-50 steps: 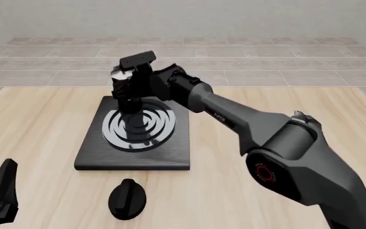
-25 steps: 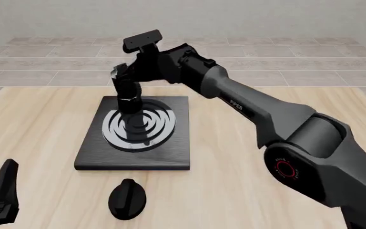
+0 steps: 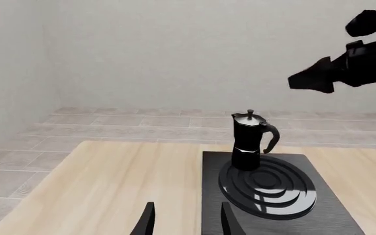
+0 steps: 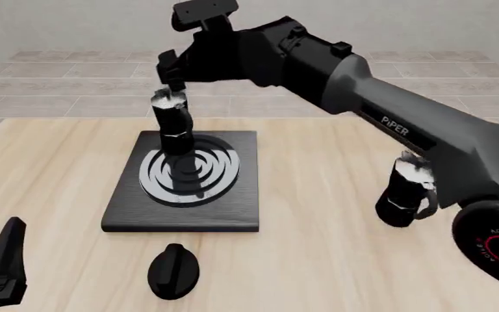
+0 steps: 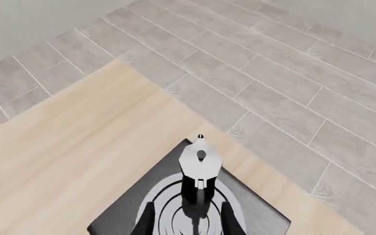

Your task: Put both moka pots on the stove.

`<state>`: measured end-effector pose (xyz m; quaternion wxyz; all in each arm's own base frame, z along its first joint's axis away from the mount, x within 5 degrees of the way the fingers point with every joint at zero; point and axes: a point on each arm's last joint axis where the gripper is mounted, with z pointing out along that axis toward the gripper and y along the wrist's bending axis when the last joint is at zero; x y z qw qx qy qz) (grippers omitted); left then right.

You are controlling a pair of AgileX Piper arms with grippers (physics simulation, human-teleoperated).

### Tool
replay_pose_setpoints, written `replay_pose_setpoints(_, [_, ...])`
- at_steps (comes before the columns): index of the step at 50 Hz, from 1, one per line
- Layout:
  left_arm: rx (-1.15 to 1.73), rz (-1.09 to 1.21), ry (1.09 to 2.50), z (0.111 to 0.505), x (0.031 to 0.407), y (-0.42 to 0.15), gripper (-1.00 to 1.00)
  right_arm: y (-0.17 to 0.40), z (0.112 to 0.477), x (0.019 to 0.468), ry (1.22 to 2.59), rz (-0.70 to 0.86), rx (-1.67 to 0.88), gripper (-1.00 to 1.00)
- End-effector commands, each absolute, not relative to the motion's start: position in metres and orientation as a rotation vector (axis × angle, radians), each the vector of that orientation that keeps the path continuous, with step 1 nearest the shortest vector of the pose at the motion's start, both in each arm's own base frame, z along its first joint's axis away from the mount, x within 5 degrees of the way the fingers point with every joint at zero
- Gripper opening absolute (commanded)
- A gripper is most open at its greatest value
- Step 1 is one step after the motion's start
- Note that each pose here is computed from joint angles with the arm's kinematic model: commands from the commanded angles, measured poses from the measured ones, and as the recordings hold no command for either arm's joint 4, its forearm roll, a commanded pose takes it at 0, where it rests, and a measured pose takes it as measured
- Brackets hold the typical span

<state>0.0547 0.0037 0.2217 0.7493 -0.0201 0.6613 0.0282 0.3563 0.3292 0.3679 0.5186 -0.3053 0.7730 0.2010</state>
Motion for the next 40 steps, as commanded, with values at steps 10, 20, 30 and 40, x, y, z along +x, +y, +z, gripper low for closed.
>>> replay_pose_setpoints(10, [-0.036, 0.059, 1.445, 0.221, 0.055, 0.003, 1.0, 0.261, 0.415, 0.263, 1.729, 0.618, -0.626, 1.0])
replay_pose_setpoints(20, [-0.043, 0.053, 1.443, 0.221, 0.055, 0.003, 1.0, 0.2, 0.422, 0.207, 1.634, 0.656, -0.556, 1.0])
replay_pose_setpoints(30, [-0.047, 0.052, 1.436, 0.222, 0.055, 0.004, 1.0, 0.153, 0.409, 0.183, 1.62, 0.613, -0.487, 1.0])
replay_pose_setpoints(40, [-0.041, 0.054, 1.428, 0.223, 0.055, 0.003, 1.0, 0.112, 0.391, 0.162, 1.647, 0.574, -0.379, 1.0])
